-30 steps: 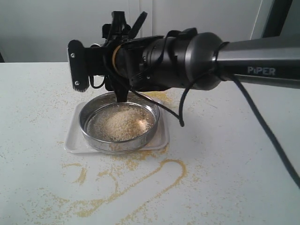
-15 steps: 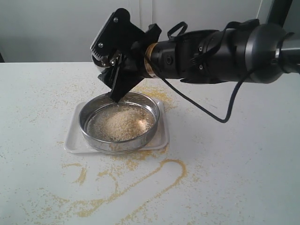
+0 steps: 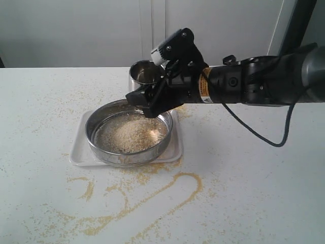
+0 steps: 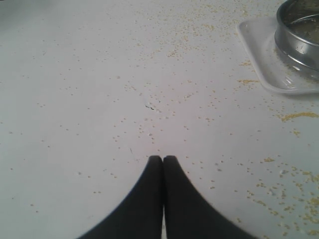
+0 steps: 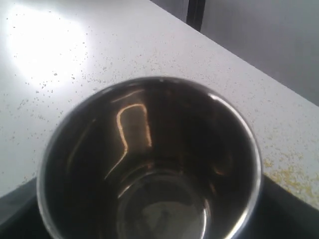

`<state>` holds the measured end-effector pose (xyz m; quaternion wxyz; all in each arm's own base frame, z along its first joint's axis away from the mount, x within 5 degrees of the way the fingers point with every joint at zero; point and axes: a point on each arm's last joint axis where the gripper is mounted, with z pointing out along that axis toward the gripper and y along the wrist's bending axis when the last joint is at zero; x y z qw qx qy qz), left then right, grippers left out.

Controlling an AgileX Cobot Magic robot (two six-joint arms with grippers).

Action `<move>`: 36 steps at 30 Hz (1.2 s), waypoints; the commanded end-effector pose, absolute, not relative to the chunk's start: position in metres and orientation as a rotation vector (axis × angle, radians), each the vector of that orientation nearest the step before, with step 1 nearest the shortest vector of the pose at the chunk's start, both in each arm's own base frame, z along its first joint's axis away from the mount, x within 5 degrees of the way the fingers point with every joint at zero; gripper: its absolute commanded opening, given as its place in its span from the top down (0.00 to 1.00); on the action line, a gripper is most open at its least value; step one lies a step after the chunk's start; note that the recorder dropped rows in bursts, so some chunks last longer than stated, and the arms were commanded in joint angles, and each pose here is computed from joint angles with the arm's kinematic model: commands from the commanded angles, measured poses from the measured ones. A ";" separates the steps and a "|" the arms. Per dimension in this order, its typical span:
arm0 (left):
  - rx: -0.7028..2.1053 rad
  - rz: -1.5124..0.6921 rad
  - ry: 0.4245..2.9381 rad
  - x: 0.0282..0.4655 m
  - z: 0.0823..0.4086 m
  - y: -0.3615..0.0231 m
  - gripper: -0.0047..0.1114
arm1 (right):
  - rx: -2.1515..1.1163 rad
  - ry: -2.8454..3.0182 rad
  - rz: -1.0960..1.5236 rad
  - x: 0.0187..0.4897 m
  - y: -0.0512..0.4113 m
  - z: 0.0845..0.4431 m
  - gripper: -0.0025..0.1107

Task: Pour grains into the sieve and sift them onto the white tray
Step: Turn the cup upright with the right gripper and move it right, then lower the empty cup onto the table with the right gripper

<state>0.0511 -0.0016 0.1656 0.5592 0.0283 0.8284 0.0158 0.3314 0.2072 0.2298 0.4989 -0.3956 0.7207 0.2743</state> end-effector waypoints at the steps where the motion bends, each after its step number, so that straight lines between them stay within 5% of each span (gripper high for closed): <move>1: 0.061 0.023 1.953 0.051 0.165 -0.002 0.96 | -0.789 1.765 0.748 0.335 0.182 0.227 0.98; 24: 0.061 0.023 1.953 0.051 0.165 -0.002 0.96 | -0.556 1.874 0.518 0.338 0.099 0.197 0.98; 36: 0.061 0.023 1.953 0.051 0.165 -0.002 0.96 | -0.432 1.854 0.607 0.354 0.097 0.158 0.98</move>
